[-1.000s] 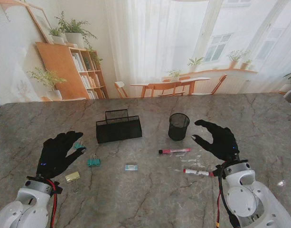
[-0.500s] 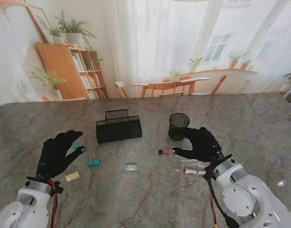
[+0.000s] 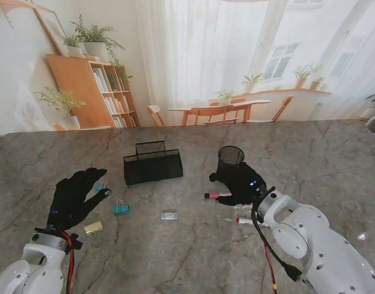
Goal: Organize desk stationery
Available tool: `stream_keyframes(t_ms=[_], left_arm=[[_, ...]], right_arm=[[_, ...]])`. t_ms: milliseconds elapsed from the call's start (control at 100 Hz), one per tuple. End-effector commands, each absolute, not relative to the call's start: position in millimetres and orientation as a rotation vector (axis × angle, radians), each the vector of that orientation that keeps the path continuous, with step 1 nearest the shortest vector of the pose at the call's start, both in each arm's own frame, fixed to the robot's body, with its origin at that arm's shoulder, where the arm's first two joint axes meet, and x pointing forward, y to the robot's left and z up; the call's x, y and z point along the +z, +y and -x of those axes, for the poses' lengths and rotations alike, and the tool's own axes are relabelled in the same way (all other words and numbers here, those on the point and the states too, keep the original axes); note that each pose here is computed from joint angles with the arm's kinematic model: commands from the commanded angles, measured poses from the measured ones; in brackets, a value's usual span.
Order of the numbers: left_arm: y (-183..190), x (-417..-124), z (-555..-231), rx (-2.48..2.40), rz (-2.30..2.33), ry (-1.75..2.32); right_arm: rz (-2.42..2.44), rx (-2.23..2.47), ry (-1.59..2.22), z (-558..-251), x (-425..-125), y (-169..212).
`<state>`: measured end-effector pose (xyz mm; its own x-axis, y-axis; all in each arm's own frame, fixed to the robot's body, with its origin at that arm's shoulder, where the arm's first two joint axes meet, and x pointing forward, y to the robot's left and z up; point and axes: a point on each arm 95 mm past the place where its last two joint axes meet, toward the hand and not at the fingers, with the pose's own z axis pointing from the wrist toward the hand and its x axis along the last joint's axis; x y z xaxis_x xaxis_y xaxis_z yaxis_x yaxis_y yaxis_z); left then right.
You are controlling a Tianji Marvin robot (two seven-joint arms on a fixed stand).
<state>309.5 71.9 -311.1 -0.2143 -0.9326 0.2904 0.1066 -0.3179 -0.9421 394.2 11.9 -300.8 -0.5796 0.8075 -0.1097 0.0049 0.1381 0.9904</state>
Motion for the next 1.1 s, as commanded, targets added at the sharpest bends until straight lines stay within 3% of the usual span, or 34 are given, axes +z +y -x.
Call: stream_keyframes(t_ms=[0,1090], left_arm=[[69,-312,-308,-1.662,1.234,1.081],[60,-315,-319,-1.677,1.276,1.133]], right_arm=[[-0.807,1.482,1.775,-398,-309,13],[-0.951,1.208,1.965,-458,-363,29]])
